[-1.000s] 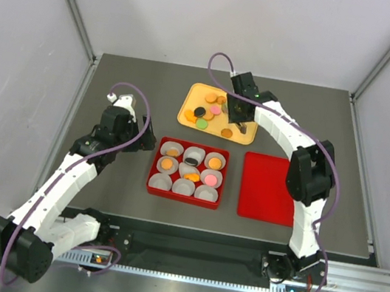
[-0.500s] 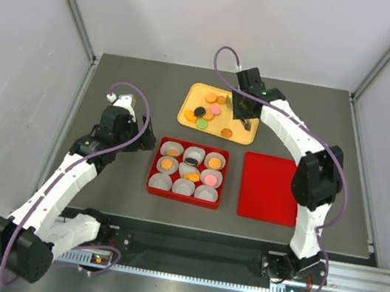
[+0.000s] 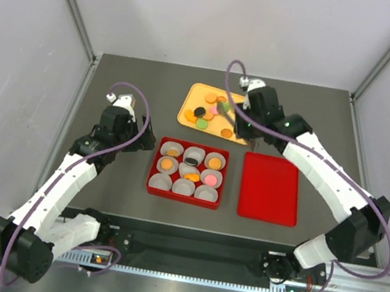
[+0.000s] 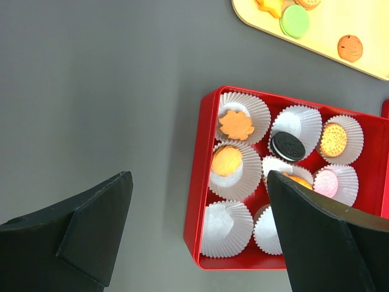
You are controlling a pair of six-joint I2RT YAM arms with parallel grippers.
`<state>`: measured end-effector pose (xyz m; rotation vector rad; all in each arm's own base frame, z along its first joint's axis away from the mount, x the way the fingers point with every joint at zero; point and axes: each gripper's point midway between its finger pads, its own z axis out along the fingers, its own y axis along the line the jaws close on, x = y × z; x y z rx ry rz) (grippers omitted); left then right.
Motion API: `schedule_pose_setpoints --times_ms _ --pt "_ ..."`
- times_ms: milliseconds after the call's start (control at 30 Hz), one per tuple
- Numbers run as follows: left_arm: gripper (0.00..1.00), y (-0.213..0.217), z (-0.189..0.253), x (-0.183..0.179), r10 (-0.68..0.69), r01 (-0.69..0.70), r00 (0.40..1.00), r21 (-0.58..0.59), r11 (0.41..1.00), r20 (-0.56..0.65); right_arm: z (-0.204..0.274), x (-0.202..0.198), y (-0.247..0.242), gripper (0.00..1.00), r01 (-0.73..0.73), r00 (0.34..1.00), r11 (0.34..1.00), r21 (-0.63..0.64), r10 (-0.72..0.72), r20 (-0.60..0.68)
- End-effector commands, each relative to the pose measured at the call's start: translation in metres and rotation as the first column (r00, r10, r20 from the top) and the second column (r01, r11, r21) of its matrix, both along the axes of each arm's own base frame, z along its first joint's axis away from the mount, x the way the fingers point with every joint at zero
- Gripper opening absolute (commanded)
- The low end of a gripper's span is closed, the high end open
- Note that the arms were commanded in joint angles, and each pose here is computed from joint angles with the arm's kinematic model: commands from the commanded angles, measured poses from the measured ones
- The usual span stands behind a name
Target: Pack the cookies
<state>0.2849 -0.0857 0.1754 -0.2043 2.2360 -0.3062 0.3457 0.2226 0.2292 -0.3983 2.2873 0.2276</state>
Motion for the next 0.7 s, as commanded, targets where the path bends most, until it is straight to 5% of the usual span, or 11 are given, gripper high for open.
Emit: schedule_pose_setpoints --times_ms 0,200,667 --pt "0.97 0.001 0.013 0.008 0.004 -0.003 0.998 -0.014 1.0 0.063 0.012 -0.052 0.037 0.33 -0.153 0.988 0.986 0.072 0.152 0.016" --pt "0.97 0.002 0.013 0.008 0.008 -0.007 0.998 -0.013 1.0 0.062 -0.006 -0.138 0.095 0.34 -0.388 0.916 0.913 0.129 0.398 -0.061" --pt "0.97 0.004 0.012 0.007 0.015 -0.015 0.998 -0.008 1.0 0.062 -0.054 -0.203 0.136 0.34 -0.53 0.824 0.842 0.097 0.539 -0.178"
